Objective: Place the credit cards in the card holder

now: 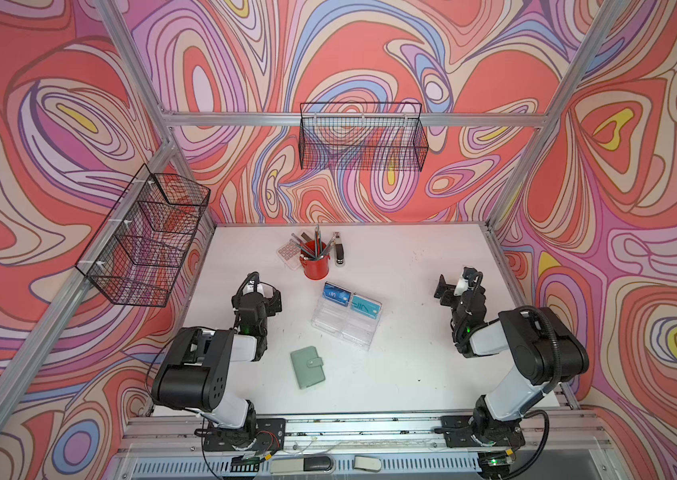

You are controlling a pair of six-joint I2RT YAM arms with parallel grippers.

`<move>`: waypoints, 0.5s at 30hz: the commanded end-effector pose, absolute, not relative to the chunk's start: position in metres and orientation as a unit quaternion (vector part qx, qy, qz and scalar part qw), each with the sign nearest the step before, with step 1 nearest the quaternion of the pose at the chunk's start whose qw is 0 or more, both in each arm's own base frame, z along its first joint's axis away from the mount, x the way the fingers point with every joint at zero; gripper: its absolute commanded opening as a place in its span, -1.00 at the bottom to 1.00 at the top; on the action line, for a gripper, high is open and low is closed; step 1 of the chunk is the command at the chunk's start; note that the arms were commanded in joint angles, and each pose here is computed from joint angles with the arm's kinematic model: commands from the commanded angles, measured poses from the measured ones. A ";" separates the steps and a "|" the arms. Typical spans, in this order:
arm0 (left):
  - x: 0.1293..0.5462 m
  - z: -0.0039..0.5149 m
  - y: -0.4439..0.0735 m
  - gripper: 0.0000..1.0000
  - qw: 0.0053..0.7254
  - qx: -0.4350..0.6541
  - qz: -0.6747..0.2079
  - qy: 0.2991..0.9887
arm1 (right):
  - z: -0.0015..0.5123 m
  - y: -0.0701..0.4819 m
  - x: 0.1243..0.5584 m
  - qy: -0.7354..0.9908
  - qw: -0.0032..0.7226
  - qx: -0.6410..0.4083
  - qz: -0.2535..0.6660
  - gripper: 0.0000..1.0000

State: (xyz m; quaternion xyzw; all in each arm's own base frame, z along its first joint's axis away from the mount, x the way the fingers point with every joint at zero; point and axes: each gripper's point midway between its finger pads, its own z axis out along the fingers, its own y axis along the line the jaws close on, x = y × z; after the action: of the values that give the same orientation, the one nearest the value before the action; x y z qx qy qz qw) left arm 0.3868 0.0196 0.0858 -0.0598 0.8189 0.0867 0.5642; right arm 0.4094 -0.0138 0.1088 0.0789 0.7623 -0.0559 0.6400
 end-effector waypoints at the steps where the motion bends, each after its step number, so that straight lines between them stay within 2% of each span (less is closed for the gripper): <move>1: 0.389 0.092 0.020 1.00 0.575 -0.058 0.087 0.811 | 0.108 -0.011 0.412 0.762 0.641 0.070 -0.057 0.96; 15: 0.390 0.092 0.020 1.00 0.575 -0.056 0.087 0.811 | 0.108 -0.011 0.412 0.763 0.641 0.070 -0.057 0.96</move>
State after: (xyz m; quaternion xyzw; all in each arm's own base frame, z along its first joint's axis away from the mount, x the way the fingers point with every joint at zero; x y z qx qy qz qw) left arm 0.3869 0.0192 0.0859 -0.0592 0.8189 0.0858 0.5644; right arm 0.4094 -0.0138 0.1088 0.0788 0.7623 -0.0561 0.6399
